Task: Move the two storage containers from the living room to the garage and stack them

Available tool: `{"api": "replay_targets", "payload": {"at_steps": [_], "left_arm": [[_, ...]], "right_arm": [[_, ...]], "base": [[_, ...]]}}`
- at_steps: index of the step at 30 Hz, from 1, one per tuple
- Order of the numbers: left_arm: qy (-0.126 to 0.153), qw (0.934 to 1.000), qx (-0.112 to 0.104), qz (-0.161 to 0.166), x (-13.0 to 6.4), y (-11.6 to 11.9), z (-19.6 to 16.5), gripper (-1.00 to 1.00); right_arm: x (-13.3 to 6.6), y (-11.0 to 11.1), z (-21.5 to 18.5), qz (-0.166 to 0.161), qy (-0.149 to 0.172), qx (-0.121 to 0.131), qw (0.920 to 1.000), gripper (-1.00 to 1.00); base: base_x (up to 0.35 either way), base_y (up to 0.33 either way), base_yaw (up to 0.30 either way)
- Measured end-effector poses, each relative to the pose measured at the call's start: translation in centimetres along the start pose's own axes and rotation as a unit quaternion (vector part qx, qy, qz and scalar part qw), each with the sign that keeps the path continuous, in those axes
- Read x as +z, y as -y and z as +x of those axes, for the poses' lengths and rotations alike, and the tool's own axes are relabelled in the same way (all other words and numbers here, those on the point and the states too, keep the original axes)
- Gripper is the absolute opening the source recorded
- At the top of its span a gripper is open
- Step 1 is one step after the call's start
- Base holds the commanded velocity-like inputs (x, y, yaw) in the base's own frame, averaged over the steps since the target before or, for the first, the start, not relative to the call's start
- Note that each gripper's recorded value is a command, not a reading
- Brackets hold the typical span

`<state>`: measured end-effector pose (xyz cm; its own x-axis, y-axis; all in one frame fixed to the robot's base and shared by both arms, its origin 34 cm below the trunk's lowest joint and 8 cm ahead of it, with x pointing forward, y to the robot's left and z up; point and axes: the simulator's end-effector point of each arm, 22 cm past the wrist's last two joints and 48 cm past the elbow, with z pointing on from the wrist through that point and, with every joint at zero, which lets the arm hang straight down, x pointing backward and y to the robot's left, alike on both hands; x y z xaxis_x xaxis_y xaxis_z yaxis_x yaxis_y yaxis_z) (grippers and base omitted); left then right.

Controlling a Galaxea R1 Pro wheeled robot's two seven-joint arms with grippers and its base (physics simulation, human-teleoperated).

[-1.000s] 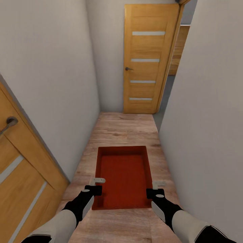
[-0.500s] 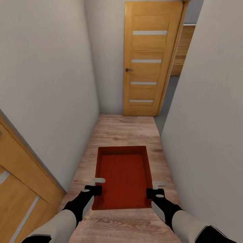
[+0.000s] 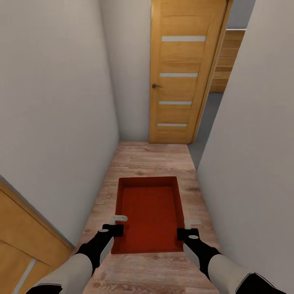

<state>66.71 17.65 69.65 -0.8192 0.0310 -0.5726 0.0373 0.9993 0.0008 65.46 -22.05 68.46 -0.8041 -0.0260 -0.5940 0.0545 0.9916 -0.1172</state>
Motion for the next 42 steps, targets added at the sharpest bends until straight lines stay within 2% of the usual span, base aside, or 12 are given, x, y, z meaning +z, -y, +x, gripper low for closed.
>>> {"api": "replay_targets", "payload": {"at_steps": [42], "left_arm": [[0.0,1.0,0.001,0.0,-0.01,0.0,-0.06,-1.0]], "right_arm": [[0.0,-0.01,0.01,0.0,0.0,0.001,1.0,-1.0]], "base": [[0.323,0.0,0.0]]}}
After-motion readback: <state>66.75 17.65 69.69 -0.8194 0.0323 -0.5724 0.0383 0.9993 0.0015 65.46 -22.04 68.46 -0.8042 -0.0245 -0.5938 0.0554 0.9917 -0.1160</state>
